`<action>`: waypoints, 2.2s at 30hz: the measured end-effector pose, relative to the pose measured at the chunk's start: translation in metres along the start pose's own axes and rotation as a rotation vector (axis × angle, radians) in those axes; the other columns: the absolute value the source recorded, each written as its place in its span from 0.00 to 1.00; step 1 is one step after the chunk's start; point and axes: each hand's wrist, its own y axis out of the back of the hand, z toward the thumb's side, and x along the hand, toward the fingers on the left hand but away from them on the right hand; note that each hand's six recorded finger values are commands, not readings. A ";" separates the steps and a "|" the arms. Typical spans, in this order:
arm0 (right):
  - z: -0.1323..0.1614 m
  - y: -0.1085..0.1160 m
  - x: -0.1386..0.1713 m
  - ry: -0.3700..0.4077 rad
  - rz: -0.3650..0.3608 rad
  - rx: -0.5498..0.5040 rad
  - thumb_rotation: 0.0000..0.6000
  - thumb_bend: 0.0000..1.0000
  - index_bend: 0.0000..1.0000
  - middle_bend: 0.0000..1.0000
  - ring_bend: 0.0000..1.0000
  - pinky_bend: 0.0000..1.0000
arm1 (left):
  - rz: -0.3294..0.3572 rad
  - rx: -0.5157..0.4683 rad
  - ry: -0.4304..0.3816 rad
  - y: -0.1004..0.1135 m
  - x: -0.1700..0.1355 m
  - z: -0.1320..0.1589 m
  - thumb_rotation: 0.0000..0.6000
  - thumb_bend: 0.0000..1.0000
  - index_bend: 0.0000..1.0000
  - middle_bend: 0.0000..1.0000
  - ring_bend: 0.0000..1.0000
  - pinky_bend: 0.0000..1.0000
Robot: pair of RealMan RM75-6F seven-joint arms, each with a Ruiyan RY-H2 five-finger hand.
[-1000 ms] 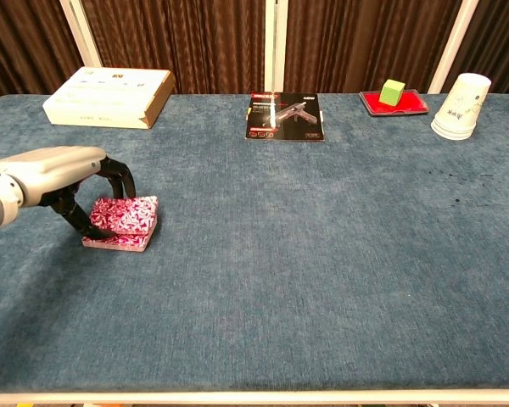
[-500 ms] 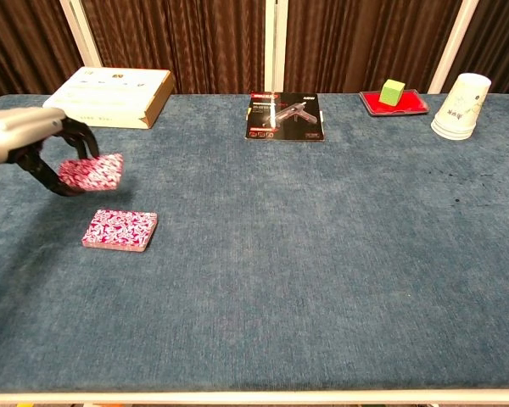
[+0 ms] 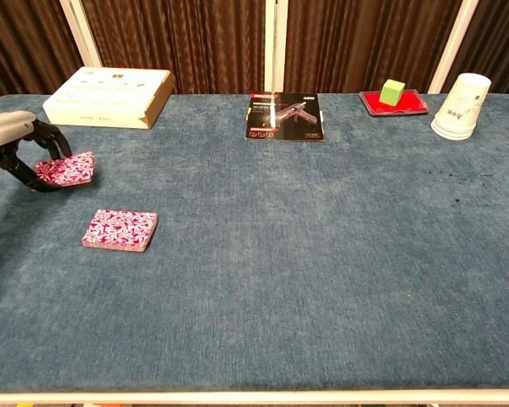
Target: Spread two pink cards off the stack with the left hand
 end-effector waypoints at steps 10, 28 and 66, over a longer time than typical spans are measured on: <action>0.000 -0.003 -0.001 -0.004 0.008 -0.005 1.00 0.13 0.00 0.00 0.00 0.00 | 0.000 -0.020 -0.034 0.002 -0.004 0.007 1.00 0.23 0.23 0.22 0.09 0.09; 0.001 -0.005 -0.001 0.000 0.026 -0.026 1.00 0.13 0.00 0.00 0.00 0.00 | -0.169 0.122 -0.200 -0.019 -0.070 0.069 1.00 0.22 0.22 0.24 0.09 0.09; -0.008 -0.015 -0.002 -0.029 0.059 -0.036 1.00 0.13 0.00 0.00 0.00 0.00 | -0.132 0.258 -0.159 -0.041 -0.081 0.094 1.00 0.23 0.25 0.25 0.09 0.09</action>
